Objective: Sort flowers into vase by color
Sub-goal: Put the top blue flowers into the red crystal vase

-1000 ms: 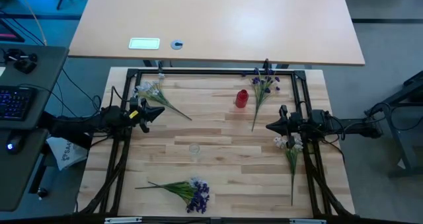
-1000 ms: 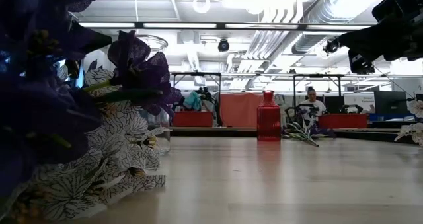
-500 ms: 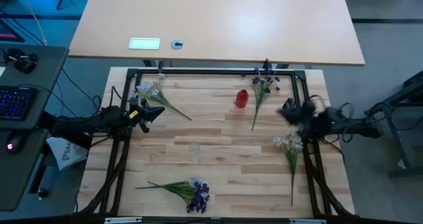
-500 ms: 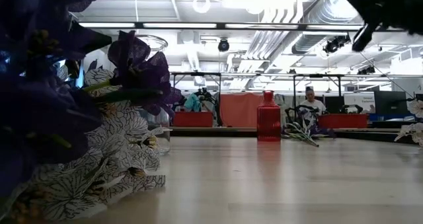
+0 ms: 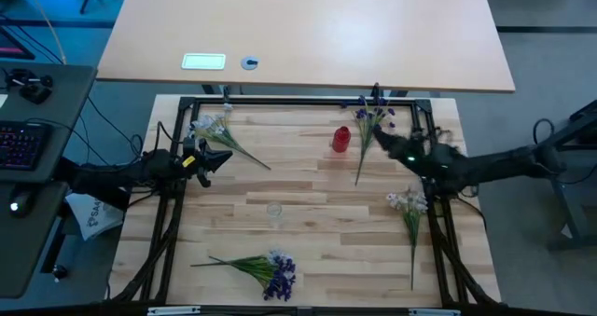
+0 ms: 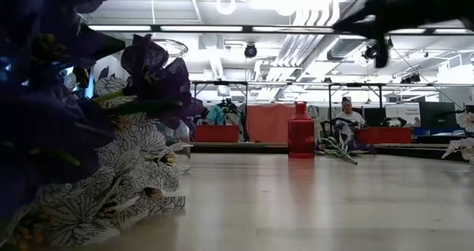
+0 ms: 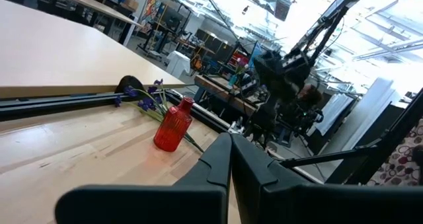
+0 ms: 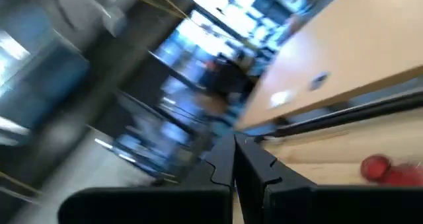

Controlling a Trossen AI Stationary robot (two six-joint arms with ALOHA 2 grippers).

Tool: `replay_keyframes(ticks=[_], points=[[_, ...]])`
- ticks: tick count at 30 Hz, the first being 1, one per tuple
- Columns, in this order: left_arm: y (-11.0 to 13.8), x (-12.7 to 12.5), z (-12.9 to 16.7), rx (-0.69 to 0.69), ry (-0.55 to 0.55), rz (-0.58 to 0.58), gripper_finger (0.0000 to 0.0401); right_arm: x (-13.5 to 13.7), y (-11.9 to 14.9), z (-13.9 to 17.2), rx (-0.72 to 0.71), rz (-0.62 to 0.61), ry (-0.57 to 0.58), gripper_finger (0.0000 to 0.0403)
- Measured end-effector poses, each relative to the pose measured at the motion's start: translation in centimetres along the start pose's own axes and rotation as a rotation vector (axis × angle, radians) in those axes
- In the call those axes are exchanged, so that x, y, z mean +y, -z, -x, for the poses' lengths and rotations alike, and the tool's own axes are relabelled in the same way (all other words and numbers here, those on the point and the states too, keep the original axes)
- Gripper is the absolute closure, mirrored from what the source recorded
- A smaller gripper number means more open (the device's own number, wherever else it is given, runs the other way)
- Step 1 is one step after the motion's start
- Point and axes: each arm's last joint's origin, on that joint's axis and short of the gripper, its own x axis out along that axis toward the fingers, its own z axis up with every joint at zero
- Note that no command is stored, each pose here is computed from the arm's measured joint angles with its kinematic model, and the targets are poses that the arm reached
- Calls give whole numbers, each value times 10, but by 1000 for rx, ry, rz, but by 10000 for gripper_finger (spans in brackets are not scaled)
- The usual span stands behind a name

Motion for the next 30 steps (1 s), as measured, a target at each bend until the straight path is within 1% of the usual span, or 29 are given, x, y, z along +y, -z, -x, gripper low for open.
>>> replay_keyframes(ticks=[2,3,4,6,9,10,11,12,16,19,22,26,30], points=[[0,0,0,0,0,0,401,8,4,-20,54,130,102,402],[0,0,0,0,0,0,401,9,5,-30,88,161,176,402],[0,0,0,0,0,0,401,8,5,-38,122,160,267,402],[0,0,0,0,0,0,401,1,0,-49,205,106,474,402],[0,0,0,0,0,0,401,-17,-6,-54,331,57,779,402],[0,0,0,0,0,0,401,-22,-8,-56,363,48,850,402],[0,0,0,0,0,0,401,-26,-9,-57,394,41,898,402],[0,0,0,0,0,0,401,-29,-9,-60,418,43,921,402],[0,0,0,0,0,0,401,-44,-4,-72,529,95,905,402],[0,0,0,0,0,0,401,-63,3,-74,596,92,966,390],[0,0,0,0,0,0,401,-82,9,-75,655,93,987,356],[0,0,0,0,0,0,401,-109,15,-77,697,53,964,290],[0,0,0,0,0,0,401,-125,15,-80,729,66,997,234]])
